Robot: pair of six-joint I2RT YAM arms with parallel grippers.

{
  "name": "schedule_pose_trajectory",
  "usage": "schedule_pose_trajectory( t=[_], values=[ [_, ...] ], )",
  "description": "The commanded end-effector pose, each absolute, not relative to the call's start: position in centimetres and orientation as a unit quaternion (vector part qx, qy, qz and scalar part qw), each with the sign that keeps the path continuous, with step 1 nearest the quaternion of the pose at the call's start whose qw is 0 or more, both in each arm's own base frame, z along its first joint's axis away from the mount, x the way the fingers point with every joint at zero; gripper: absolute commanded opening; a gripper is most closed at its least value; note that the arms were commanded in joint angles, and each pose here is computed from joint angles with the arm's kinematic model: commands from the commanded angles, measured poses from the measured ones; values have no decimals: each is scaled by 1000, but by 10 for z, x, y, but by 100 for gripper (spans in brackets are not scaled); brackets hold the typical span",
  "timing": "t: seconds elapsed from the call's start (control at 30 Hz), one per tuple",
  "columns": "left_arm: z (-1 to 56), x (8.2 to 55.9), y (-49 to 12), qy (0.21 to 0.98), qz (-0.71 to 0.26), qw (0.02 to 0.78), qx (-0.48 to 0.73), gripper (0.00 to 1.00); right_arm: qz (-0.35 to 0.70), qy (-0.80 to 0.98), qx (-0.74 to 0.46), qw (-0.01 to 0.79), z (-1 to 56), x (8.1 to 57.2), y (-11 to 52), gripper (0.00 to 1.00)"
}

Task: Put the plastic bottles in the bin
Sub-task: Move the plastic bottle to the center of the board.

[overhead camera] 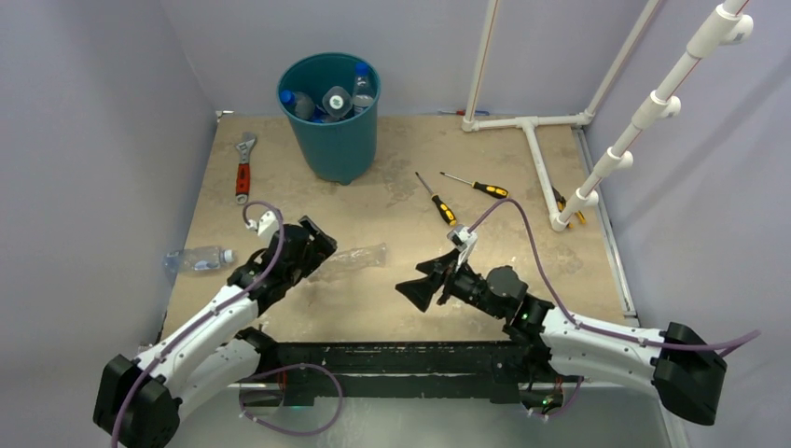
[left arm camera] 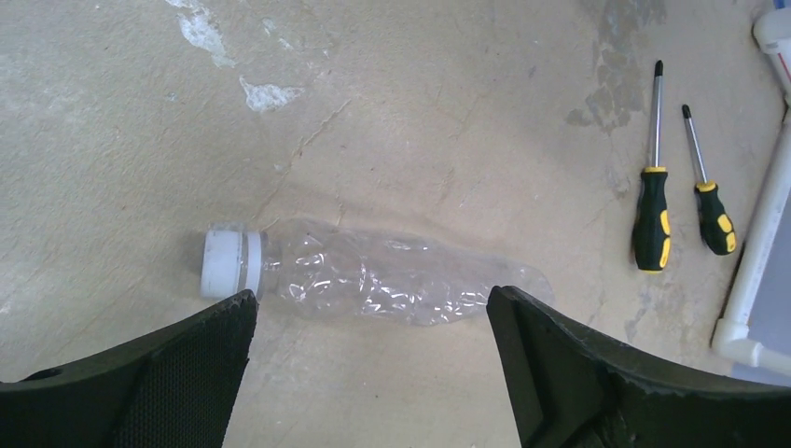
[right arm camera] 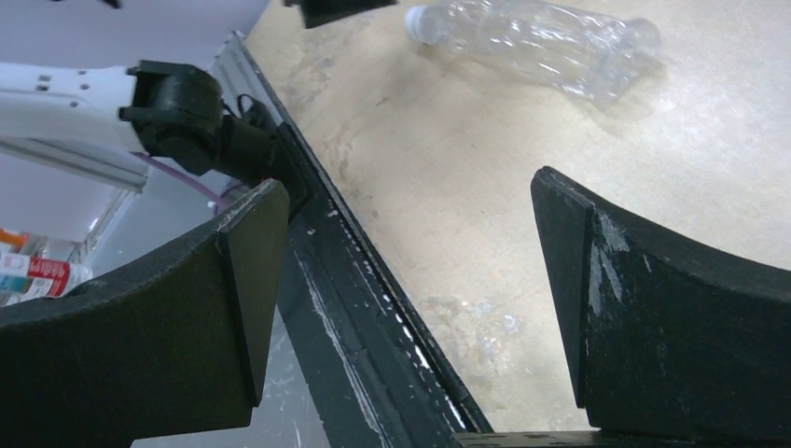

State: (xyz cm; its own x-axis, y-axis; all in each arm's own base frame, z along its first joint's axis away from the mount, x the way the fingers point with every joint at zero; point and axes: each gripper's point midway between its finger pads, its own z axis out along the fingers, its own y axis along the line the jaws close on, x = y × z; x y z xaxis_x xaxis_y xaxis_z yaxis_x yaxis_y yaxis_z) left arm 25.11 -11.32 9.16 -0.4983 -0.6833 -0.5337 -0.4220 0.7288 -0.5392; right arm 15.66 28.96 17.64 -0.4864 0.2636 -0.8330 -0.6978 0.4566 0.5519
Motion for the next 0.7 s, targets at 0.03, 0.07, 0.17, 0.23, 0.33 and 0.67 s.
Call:
schedule_pose_trajectory(
  t=[0.03,0.07,0.17,0.23,0.33,0.67],
  values=[
    [98,232,-110,845,-187,362,-346,95,444,730,-109,508,174,190,289,95],
    [99,228,-112,847,-193,357,-344,95,438,734,-115,506,173,196,295,94],
    [105,218,-128,852,-244,339,-315,93,434,737,-138,500,176,211,320,92],
    [109,211,-137,855,-269,329,-298,92,437,733,-157,497,173,218,335,91],
    [109,204,-136,860,-271,322,-290,92,416,728,-204,506,164,234,357,88],
    [80,200,-125,855,-253,325,-315,87,404,749,-227,473,111,269,389,84]
  ],
)
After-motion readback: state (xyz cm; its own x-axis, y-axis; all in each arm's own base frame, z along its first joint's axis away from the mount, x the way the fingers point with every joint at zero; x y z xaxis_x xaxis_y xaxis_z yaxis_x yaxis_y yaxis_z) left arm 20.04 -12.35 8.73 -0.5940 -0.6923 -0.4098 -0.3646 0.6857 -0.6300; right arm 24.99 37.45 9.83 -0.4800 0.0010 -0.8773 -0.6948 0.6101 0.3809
